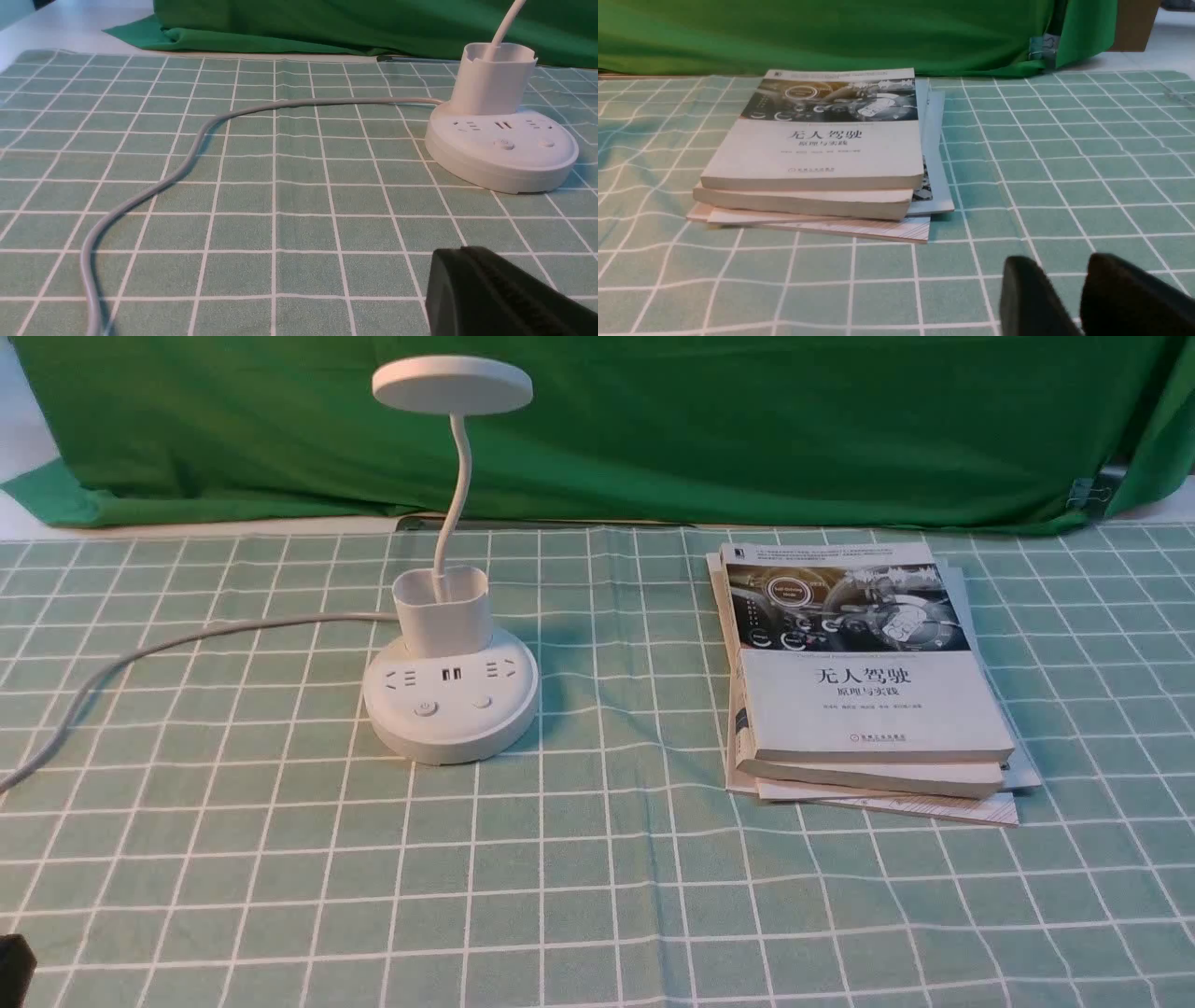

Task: Turn on the table lamp.
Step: 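Press the power button on the lamp base to turn the lamp on with the left gripper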

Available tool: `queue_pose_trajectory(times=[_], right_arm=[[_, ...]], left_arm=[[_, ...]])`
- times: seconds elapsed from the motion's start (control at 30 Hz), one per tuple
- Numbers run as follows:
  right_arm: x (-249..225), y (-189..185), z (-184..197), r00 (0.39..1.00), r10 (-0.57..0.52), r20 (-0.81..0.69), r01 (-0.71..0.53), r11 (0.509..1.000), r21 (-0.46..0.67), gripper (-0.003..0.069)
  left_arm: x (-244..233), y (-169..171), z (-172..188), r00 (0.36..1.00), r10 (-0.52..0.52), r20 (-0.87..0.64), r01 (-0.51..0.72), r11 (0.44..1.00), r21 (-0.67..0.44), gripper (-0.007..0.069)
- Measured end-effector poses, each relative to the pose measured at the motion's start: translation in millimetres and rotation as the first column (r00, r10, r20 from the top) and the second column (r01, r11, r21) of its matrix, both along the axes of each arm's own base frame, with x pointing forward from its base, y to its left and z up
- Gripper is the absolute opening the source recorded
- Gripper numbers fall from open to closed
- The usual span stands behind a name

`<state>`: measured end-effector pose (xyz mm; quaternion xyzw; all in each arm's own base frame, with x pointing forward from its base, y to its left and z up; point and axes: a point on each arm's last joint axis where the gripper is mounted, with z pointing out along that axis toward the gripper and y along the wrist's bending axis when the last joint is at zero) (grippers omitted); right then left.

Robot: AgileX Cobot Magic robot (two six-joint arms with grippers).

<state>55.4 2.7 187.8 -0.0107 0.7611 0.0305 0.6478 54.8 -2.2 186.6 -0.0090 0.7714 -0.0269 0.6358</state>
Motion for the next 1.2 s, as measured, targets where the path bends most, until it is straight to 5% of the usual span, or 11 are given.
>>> queue_pose_trajectory(times=[1.03, 1.2], right_arm=[[0.0, 0.0, 0.2, 1.000, 0.000, 0.002, 0.000, 1.000, 0.000, 0.0241], [0.0, 0.0, 0.3, 1.000, 0.000, 0.003, 0.000, 1.000, 0.000, 0.0241]], left_arm=[[0.0, 0.0, 0.0, 1.000, 0.000, 0.000, 0.000, 1.000, 0.000, 0.0001], [0.6, 1.3, 3.0, 0.999, -0.003, 0.035, 0.000, 0.996, 0.091, 0.0001]])
